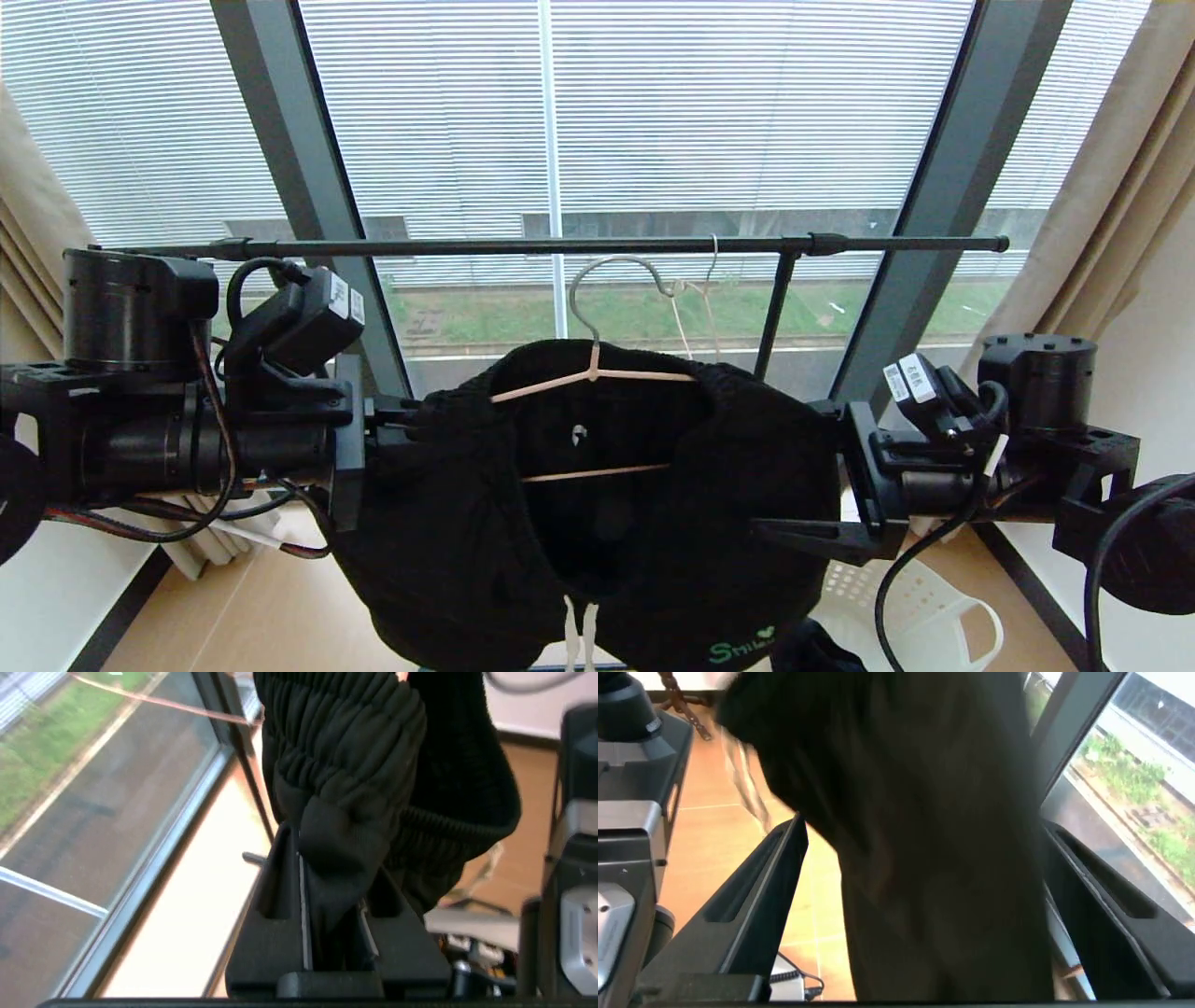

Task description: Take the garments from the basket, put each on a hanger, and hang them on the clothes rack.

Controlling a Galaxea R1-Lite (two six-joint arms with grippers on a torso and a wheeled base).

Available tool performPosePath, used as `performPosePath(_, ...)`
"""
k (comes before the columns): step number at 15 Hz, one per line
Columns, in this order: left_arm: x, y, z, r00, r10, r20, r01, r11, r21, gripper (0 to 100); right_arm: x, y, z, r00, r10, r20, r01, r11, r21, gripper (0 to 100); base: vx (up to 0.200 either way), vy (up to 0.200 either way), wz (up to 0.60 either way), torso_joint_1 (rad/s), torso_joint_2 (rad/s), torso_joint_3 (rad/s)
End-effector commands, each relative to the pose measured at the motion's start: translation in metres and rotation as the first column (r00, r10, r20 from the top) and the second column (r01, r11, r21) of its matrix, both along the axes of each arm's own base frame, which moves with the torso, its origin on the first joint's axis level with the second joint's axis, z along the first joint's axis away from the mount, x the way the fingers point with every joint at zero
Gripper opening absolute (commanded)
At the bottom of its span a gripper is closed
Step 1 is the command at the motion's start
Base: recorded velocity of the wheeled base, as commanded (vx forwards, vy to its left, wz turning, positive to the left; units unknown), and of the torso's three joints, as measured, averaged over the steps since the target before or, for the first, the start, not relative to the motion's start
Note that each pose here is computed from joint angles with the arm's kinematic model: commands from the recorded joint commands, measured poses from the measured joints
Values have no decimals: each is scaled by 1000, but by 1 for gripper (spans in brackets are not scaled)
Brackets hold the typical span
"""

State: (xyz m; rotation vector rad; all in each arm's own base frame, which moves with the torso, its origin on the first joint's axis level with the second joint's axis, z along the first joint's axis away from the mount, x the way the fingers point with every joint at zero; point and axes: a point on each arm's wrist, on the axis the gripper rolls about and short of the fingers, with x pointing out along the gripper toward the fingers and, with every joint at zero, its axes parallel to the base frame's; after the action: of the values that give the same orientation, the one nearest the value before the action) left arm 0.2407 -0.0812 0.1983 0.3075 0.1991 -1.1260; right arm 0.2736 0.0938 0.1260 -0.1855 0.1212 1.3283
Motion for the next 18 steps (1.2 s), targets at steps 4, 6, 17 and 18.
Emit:
performPosePath(4,3,6,8,998,62,-13,-63,995,-82,0,17,-8,-20,998,-41,-52,40,999,-19,100,0,0,0,0,0,0)
performPosePath(6,5,6,10,997,74,-15,-75,990,-118,0,23,-11,-26,996,-56,-66,55,998,-22,100,0,0,0,0,0,0)
performPosePath(17,4,9,8,998,47,-32,-51,988,-143,0,37,-14,-40,992,-75,-98,72,997,-32,100,0,0,0,0,0,0)
performPosePath(18,4,10,8,998,50,-32,-54,988,-144,0,37,-14,-40,993,-75,-97,72,997,-31,100,0,0,0,0,0,0)
